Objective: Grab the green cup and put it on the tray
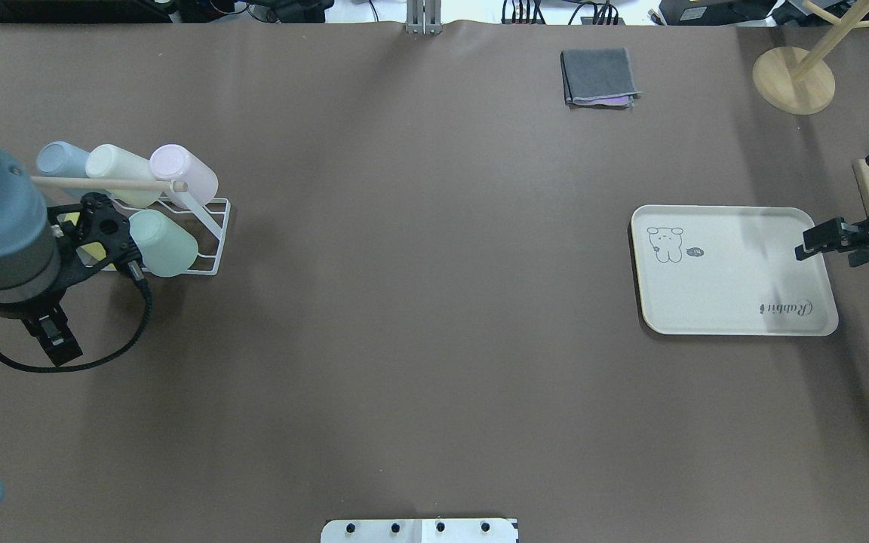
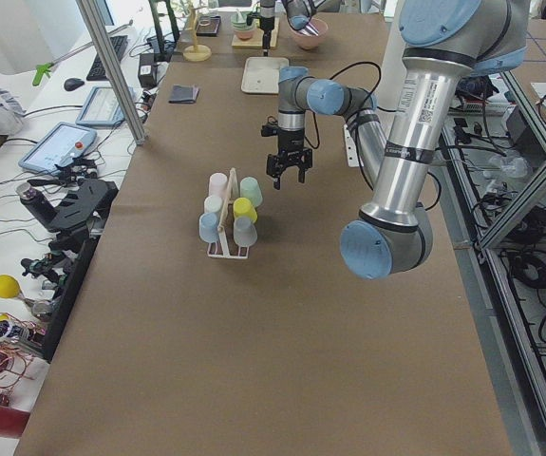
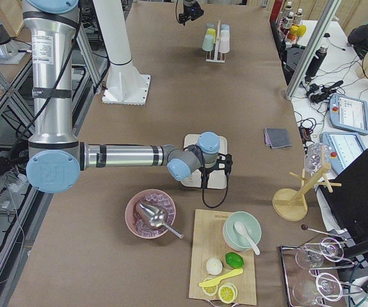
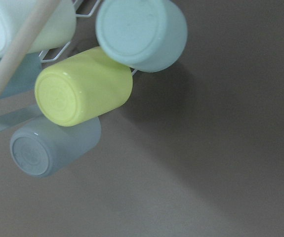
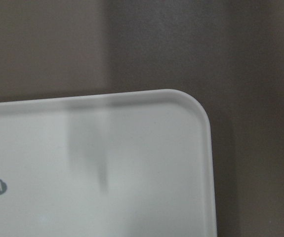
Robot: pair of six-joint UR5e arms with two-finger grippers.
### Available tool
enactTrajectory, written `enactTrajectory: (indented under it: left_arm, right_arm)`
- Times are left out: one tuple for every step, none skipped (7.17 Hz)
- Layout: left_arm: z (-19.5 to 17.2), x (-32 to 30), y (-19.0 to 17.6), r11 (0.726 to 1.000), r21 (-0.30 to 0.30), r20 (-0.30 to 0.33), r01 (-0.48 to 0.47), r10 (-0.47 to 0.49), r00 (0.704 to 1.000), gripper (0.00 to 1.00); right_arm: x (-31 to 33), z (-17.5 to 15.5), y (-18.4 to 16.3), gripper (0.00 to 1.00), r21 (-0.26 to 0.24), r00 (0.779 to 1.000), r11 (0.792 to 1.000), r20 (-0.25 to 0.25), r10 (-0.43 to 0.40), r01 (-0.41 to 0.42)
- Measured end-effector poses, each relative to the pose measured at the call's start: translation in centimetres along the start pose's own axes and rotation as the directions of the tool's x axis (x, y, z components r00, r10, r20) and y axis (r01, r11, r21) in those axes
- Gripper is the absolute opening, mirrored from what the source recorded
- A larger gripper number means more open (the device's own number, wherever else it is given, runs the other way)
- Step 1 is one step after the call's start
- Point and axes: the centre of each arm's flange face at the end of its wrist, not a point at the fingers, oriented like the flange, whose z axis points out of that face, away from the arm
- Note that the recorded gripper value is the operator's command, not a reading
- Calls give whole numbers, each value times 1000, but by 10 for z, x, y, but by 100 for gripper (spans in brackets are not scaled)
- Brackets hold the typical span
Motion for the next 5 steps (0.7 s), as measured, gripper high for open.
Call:
enactTrajectory:
  left_arm:
    - [-3, 27, -14, 994, -72, 92, -77, 83, 992, 98]
    - [-5, 49, -32, 976, -154, 185, -154, 182, 966, 98]
    - [-6, 62, -57, 950, -223, 245, -217, 270, 931, 98]
    - [-6, 66, -77, 925, -273, 299, -263, 342, 891, 98]
    - [-7, 67, -90, 896, -318, 356, -311, 416, 837, 98]
  right_arm:
    - [8, 6, 2, 98, -8, 1000, 1000, -8, -9, 9]
    - [12, 9, 3, 90, -11, 1000, 1000, -12, -12, 11]
    - [13, 12, 3, 81, -14, 1000, 1000, -17, -14, 14]
    - [12, 15, 4, 81, -17, 1000, 1000, -19, -18, 18]
    - [11, 18, 4, 79, -21, 999, 1000, -24, -21, 20]
